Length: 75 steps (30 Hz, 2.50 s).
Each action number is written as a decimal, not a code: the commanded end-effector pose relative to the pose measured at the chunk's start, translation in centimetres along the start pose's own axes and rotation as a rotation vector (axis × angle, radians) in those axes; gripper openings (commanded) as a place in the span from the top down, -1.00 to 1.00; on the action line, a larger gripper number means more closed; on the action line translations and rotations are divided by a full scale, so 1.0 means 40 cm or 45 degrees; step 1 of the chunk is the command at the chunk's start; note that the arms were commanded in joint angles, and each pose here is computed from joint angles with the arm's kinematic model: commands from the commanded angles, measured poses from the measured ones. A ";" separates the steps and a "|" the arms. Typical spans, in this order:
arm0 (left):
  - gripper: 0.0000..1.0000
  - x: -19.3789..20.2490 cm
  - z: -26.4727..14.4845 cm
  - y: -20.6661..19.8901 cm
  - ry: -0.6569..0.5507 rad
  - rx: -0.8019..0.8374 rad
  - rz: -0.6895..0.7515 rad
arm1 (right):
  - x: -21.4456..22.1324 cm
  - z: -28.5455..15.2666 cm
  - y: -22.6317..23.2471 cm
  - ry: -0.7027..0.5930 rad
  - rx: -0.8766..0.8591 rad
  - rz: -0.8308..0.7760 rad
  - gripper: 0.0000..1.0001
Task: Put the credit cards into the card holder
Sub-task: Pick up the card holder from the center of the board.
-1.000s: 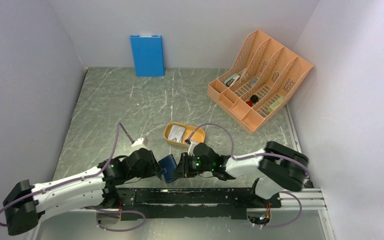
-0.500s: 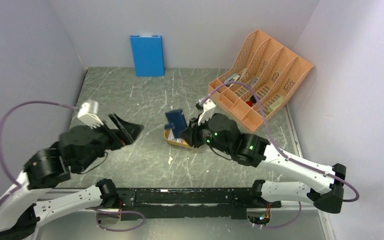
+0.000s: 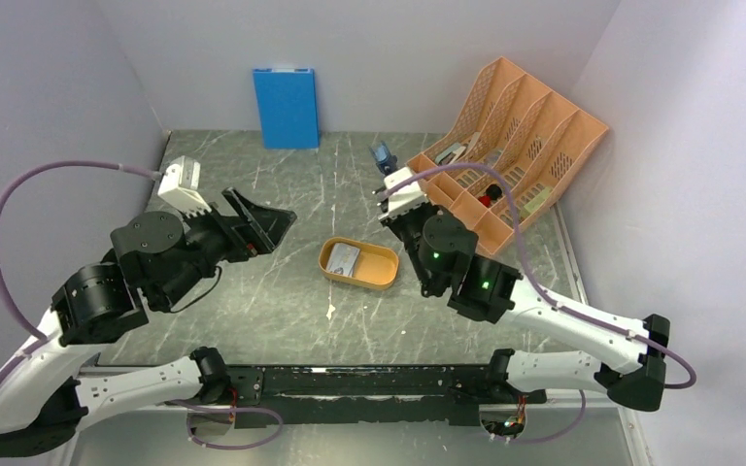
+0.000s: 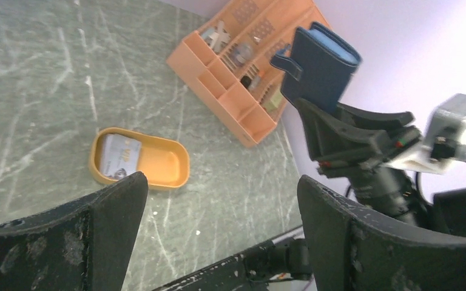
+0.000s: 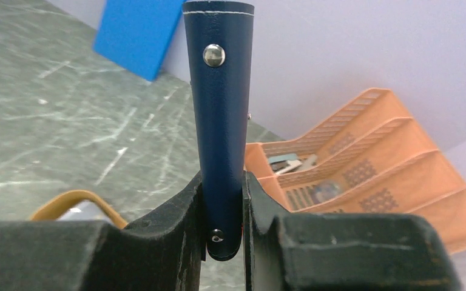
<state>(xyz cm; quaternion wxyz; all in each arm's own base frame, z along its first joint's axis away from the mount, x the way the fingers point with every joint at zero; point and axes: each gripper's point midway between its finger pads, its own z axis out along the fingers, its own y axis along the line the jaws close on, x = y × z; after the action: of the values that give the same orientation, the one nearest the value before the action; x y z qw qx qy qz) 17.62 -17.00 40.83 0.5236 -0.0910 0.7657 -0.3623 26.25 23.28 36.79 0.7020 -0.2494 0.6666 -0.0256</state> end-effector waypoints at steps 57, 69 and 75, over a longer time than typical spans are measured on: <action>-0.11 0.166 0.193 -0.228 0.254 0.320 -0.219 | -0.096 -0.156 0.047 -0.630 0.336 -0.909 1.00; 0.90 0.178 0.204 -0.217 0.238 0.325 -0.185 | -0.087 -0.146 0.059 -0.518 0.283 -0.838 0.81; 0.90 0.075 0.155 -0.142 0.046 0.204 -0.032 | -0.015 -0.131 0.222 -0.216 -0.352 -0.541 -0.99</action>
<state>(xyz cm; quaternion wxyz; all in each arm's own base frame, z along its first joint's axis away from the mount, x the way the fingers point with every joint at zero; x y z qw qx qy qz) 19.67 -29.71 38.76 0.4366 -0.0488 0.7623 -0.4754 20.24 27.71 37.29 0.7569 -0.4357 0.4319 -0.2253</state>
